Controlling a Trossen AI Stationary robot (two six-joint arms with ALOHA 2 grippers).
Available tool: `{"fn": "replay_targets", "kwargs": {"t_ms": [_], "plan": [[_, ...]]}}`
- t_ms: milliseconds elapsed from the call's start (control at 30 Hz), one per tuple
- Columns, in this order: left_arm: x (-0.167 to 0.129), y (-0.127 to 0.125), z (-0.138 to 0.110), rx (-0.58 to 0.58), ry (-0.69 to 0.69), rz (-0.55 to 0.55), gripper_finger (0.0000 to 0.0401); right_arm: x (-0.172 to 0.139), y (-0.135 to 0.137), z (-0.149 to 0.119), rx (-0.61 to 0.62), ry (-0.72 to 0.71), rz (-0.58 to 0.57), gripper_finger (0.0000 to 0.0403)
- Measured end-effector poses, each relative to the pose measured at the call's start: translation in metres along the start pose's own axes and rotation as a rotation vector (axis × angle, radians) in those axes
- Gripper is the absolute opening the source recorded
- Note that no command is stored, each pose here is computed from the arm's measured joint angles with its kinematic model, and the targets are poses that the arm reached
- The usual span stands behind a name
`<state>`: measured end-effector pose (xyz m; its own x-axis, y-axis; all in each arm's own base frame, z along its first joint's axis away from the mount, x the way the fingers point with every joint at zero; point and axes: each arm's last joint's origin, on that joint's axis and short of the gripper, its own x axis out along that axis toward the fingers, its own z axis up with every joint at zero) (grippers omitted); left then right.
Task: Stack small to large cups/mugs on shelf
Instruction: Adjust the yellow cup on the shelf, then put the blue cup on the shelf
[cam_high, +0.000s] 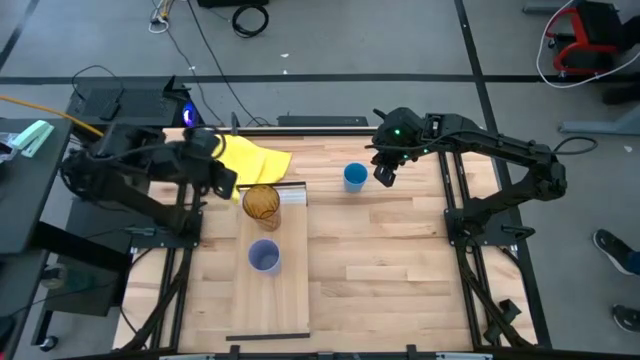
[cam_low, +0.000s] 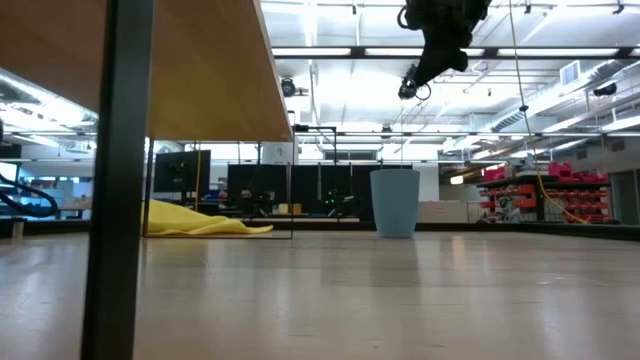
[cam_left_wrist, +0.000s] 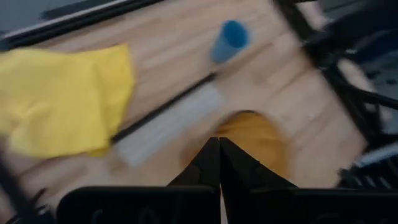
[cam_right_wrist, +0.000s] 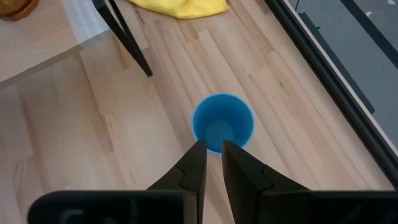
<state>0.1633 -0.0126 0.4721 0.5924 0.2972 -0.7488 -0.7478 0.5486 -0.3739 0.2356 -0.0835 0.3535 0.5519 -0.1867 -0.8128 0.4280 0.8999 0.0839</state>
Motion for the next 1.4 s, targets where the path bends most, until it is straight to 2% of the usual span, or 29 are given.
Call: {"fn": "replay_targets", "kwargs": {"t_ms": [100,200,333,567,667,833,1033,1200,1400], "plan": [[0.007,0.027,-0.010,-0.040,0.079,0.037,0.0005,0.000,0.000,0.000,0.007,0.000,0.000,0.0058],[0.006,0.048,-0.019,-0.144,0.118,0.040,0.0006,0.000,0.000,0.000,0.008,0.000,0.000,0.0058],[0.016,0.060,-0.032,-0.185,0.176,0.073,0.0012,0.000,0.000,0.000,0.032,0.000,0.000,0.0058],[0.061,0.049,-0.047,-0.098,0.346,0.138,0.0006,0.000,0.000,0.000,0.053,0.000,0.000,0.0058],[0.068,0.044,-0.047,-0.090,0.343,0.124,0.0013,0.000,0.000,0.000,0.053,0.000,0.000,0.0058],[0.070,0.033,-0.041,-0.085,0.294,-0.004,0.0019,0.000,0.000,0.000,0.075,0.000,0.000,0.0058],[0.074,0.028,-0.040,-0.079,0.285,-0.022,0.0006,0.000,0.000,0.000,0.073,0.000,0.000,0.0058],[0.080,0.019,-0.037,-0.064,0.264,-0.068,0.0020,0.000,0.000,0.000,0.067,0.000,0.000,0.0058],[0.089,0.014,-0.038,-0.042,0.283,-0.053,0.0009,0.000,0.000,0.000,0.056,0.000,0.000,0.0058]]}}
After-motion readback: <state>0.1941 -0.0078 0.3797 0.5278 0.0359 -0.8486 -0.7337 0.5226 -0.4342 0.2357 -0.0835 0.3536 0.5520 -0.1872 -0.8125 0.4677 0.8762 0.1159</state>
